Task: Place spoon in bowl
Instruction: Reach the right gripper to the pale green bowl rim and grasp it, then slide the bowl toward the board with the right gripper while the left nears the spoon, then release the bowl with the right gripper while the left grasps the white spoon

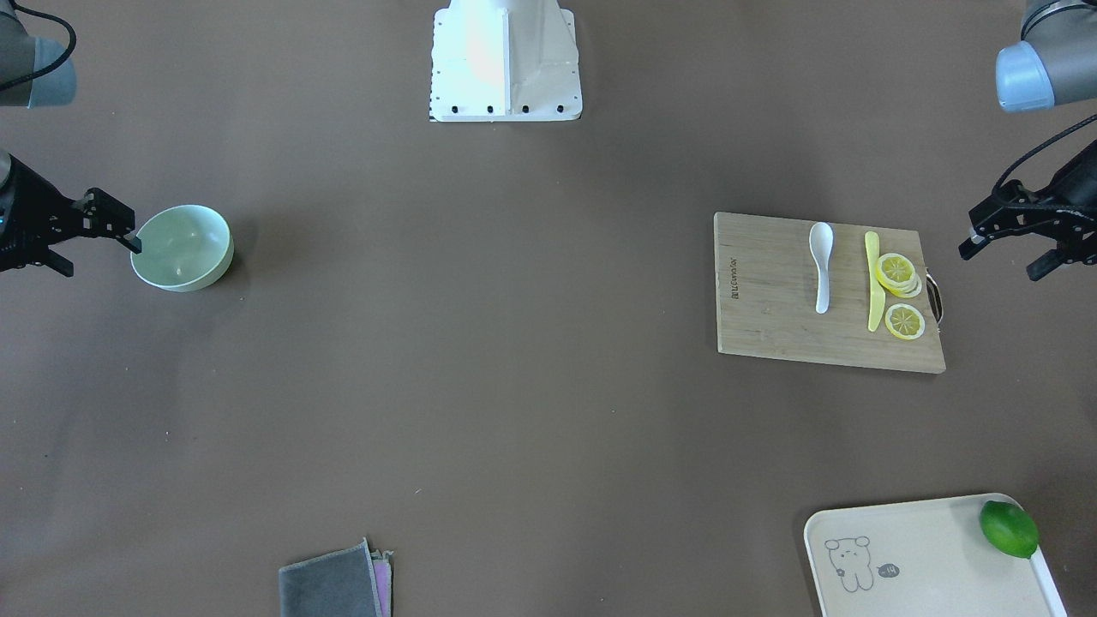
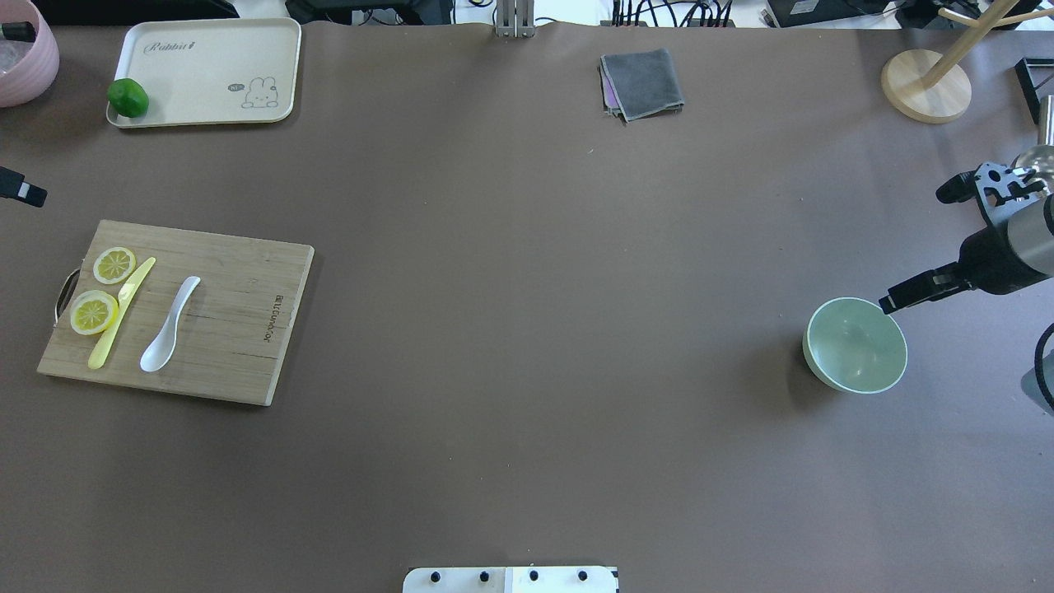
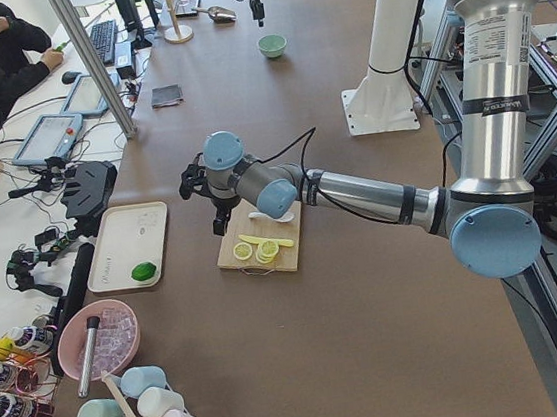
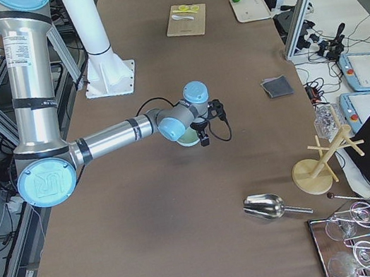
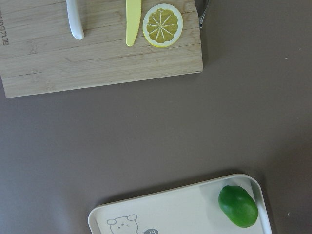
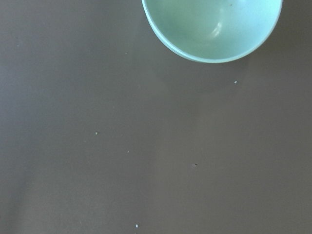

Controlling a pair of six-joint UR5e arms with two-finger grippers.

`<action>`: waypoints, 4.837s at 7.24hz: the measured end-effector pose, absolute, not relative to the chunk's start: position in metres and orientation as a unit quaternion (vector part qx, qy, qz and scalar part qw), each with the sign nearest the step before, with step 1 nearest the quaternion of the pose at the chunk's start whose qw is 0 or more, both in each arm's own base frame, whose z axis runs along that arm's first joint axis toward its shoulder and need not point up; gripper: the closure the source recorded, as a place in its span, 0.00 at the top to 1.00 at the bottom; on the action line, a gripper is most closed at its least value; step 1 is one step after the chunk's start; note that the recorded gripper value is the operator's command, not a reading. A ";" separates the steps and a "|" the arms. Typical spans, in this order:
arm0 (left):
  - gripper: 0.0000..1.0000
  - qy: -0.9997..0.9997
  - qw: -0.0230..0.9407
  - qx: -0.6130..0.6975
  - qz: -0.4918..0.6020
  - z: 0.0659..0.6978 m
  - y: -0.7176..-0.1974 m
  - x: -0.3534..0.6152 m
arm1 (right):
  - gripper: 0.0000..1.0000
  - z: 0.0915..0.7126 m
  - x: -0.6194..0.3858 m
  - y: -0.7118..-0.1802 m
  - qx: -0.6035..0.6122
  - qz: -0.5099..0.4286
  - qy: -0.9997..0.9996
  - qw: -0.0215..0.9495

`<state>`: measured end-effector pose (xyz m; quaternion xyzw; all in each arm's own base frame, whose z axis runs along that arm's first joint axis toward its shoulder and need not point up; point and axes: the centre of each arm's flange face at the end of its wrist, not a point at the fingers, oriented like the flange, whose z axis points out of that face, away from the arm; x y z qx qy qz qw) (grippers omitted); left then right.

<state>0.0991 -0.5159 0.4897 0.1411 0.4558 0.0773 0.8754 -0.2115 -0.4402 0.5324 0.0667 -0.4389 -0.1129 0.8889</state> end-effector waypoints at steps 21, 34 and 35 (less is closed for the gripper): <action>0.97 0.411 0.890 0.148 0.128 0.448 -0.524 0.299 | 0.00 0.273 -0.487 -0.444 0.039 -0.010 -0.511 0.859; 0.97 0.404 0.901 0.116 0.103 0.502 -0.511 0.298 | 1.00 0.227 -0.557 -0.474 0.068 -0.001 -0.502 0.862; 0.97 0.407 0.902 0.107 0.094 0.503 -0.504 0.304 | 1.00 0.219 -0.548 -0.475 0.074 0.000 -0.508 0.858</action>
